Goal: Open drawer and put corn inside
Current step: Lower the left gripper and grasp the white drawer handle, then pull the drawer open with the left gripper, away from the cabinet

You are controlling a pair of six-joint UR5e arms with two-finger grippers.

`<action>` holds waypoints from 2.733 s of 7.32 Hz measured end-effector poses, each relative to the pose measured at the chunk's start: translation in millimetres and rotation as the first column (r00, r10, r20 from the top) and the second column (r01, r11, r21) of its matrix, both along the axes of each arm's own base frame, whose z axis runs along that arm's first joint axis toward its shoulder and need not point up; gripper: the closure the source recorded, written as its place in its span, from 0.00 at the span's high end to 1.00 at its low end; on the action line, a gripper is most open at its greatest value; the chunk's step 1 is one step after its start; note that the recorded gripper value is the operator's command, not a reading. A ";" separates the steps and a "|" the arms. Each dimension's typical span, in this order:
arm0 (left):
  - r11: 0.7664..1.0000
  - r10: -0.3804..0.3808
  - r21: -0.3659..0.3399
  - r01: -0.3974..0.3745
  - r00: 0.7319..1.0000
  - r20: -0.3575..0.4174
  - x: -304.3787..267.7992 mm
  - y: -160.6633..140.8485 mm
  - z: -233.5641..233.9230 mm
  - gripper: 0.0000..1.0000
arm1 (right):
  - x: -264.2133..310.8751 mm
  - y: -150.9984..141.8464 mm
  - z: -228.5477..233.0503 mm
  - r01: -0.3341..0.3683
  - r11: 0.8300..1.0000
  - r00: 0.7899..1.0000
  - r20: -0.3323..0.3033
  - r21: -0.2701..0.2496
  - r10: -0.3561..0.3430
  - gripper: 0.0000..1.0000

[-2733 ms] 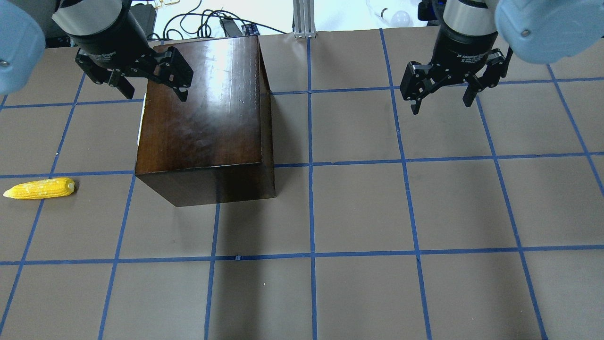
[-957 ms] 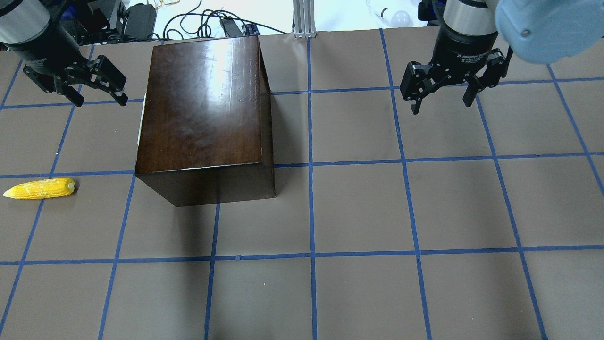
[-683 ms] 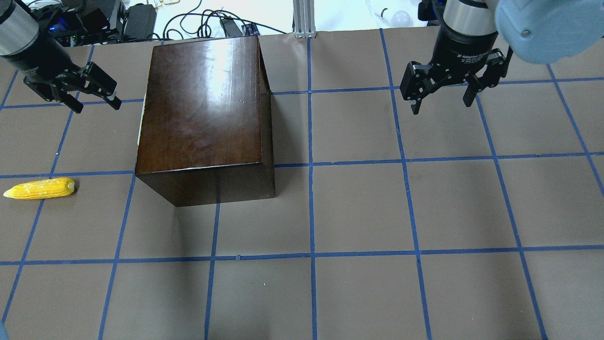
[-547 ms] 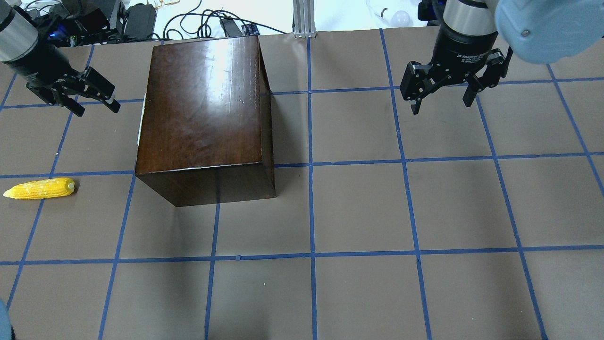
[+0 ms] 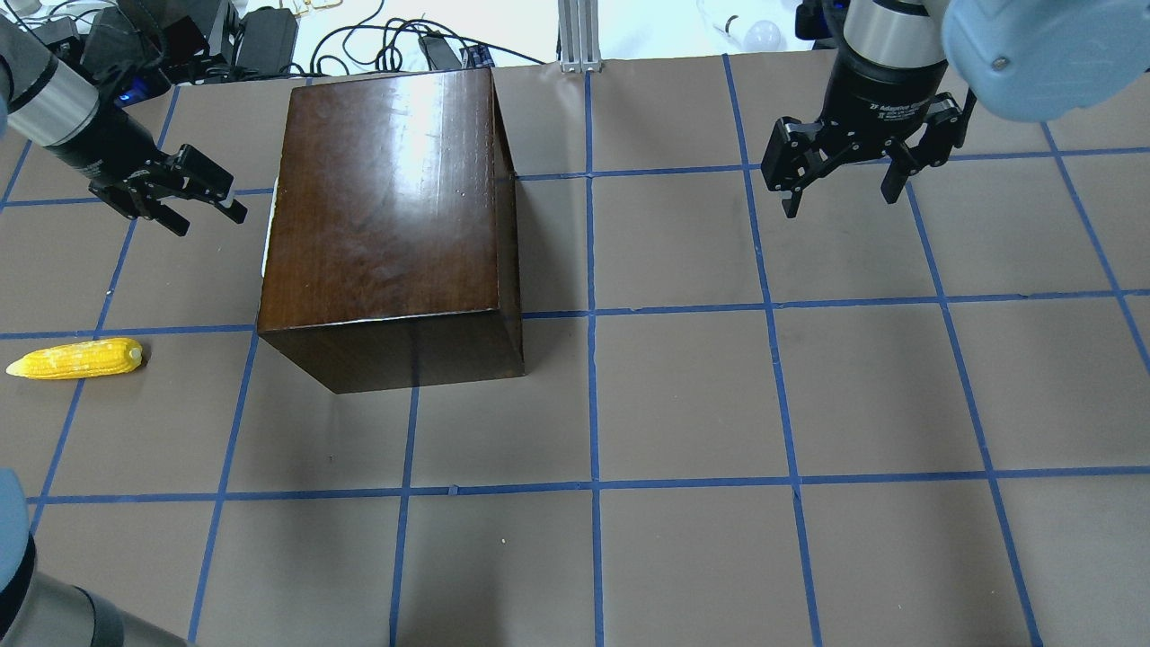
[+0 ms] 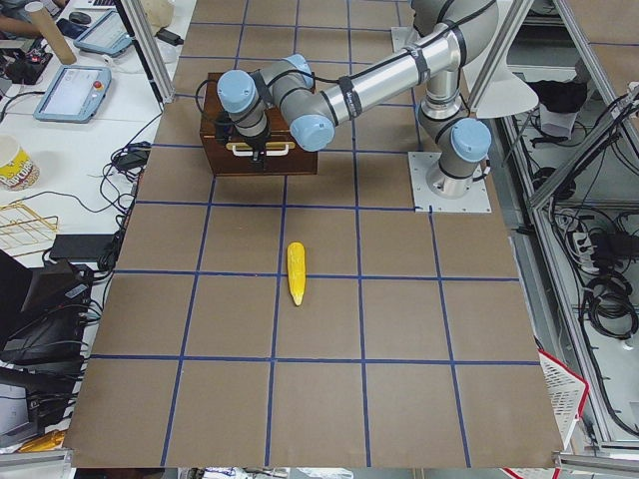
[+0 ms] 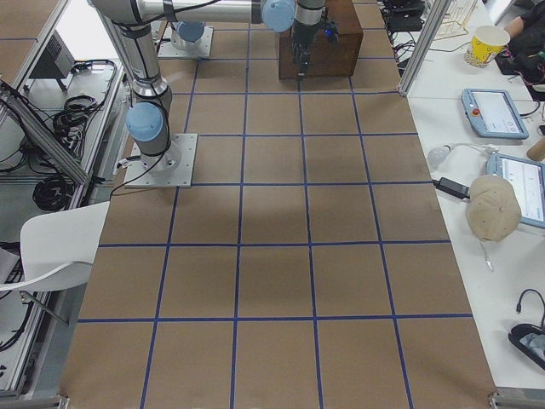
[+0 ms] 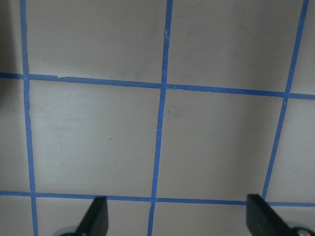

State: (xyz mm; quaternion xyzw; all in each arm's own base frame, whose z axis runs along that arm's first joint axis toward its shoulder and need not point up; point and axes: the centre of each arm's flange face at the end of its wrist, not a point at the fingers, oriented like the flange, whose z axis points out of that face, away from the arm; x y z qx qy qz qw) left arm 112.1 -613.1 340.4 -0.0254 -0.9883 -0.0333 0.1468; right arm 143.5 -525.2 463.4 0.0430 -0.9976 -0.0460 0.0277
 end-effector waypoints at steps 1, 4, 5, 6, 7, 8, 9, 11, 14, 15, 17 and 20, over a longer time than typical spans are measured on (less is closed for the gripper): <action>1.000 0.013 0.004 -0.013 1.000 -0.012 1.4 -4.0 -9.4 1.00 | -0.1 0.0 0.0 0.000 1.000 1.000 0.000 0.000 0.000 1.00; 0.996 0.083 0.029 -0.082 0.996 -0.041 2.6 -12.4 -27.9 1.00 | -0.1 0.0 0.0 0.001 1.000 1.000 0.000 0.000 -0.001 1.00; 0.996 0.089 0.032 -0.088 0.995 -0.044 2.9 -13.5 -32.1 1.00 | 0.0 0.0 0.0 0.001 1.000 1.000 0.000 0.000 -0.001 1.00; 0.995 0.093 0.036 -0.091 0.995 -0.046 3.1 -14.4 -35.9 1.00 | 0.0 0.0 0.0 0.001 1.000 1.000 0.000 0.000 -0.001 1.00; 0.995 0.095 0.039 -0.093 0.994 -0.051 3.1 -15.1 -38.9 1.00 | 0.0 0.0 0.0 0.001 1.000 1.000 0.000 0.000 -0.001 1.00; 0.995 0.097 0.040 -0.095 0.993 -0.061 2.3 -15.7 -41.1 1.00 | 0.1 0.0 0.0 0.000 1.000 1.000 0.000 0.000 0.000 1.00; 0.995 0.099 0.039 -0.096 0.992 -0.072 1.4 -16.3 -42.9 1.00 | 0.0 0.0 0.0 0.001 1.000 1.000 0.000 0.000 -0.001 1.00; 0.995 0.098 0.043 -0.095 0.992 -0.083 0.8 -17.0 -47.2 1.00 | -0.2 -0.1 0.0 0.001 1.000 1.000 0.000 0.000 -0.001 1.00; 0.994 0.099 0.056 -0.094 0.990 -0.101 -3.0 -17.4 -57.3 1.00 | -0.4 -0.1 0.0 0.001 1.000 1.000 -0.001 0.000 -0.001 1.00; 0.994 0.097 0.059 -0.091 0.990 -0.105 -3.8 -17.0 -60.5 1.00 | -0.4 -0.1 0.0 0.001 1.000 1.000 -0.002 0.000 -0.001 1.00; 0.996 0.080 0.055 -0.075 0.991 -0.109 -3.4 -17.0 -66.4 1.00 | -0.2 0.0 0.0 0.001 1.000 1.000 -0.002 0.000 -0.001 1.00; 0.996 0.070 0.058 -0.064 0.991 -0.113 -2.6 -17.8 -73.4 1.00 | -0.1 0.0 0.0 0.000 1.000 1.000 -0.002 0.000 0.000 1.00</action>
